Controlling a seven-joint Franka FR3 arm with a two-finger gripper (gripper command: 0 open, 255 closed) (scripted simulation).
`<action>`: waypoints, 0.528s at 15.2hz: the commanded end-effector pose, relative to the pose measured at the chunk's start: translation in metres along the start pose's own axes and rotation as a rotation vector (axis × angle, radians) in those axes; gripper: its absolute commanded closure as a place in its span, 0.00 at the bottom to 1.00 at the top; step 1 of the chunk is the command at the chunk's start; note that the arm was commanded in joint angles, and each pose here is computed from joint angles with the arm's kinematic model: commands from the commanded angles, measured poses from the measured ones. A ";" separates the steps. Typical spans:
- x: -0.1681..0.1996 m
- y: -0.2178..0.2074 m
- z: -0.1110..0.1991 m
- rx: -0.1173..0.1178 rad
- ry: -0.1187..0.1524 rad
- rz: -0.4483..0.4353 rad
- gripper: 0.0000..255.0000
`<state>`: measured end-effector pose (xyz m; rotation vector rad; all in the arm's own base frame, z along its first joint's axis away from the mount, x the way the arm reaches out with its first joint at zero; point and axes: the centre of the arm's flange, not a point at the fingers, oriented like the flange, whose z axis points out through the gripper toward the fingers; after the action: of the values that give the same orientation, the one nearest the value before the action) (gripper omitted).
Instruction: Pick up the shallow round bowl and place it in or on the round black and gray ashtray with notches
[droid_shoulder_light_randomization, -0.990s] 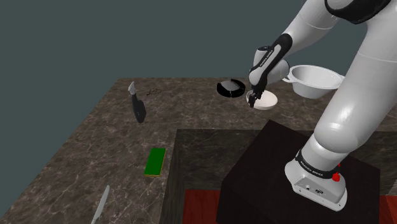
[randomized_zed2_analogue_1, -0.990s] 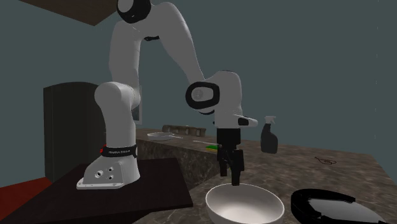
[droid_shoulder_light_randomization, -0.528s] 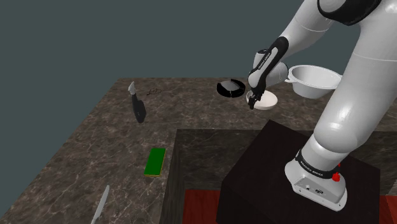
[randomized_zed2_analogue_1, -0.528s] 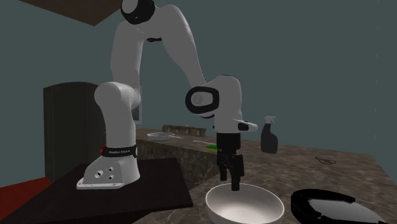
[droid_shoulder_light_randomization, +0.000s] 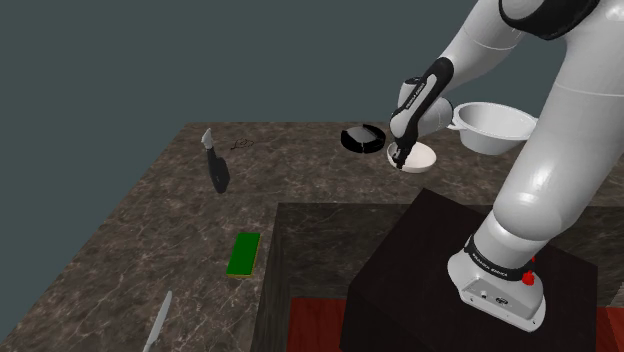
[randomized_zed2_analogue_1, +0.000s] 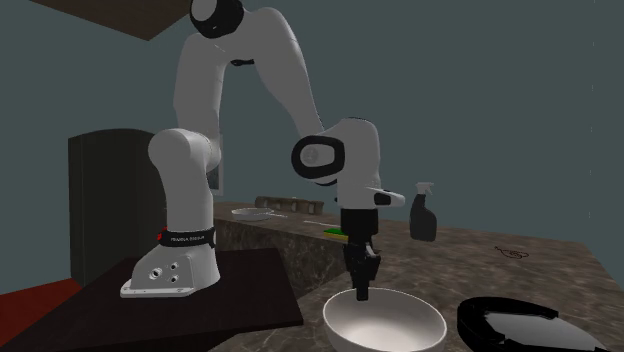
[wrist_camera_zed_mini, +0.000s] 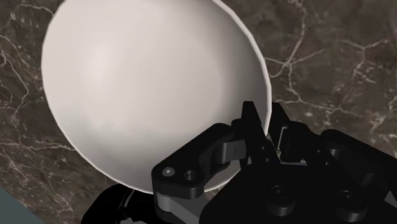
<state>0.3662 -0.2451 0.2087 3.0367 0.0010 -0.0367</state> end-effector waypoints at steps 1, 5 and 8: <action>0.000 0.000 0.000 0.000 -0.001 0.001 1.00; -0.001 0.001 -0.005 0.000 -0.001 0.001 1.00; -0.001 0.002 -0.021 0.000 -0.001 0.001 1.00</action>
<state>0.3645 -0.2460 0.2247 3.0371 -0.0005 -0.0379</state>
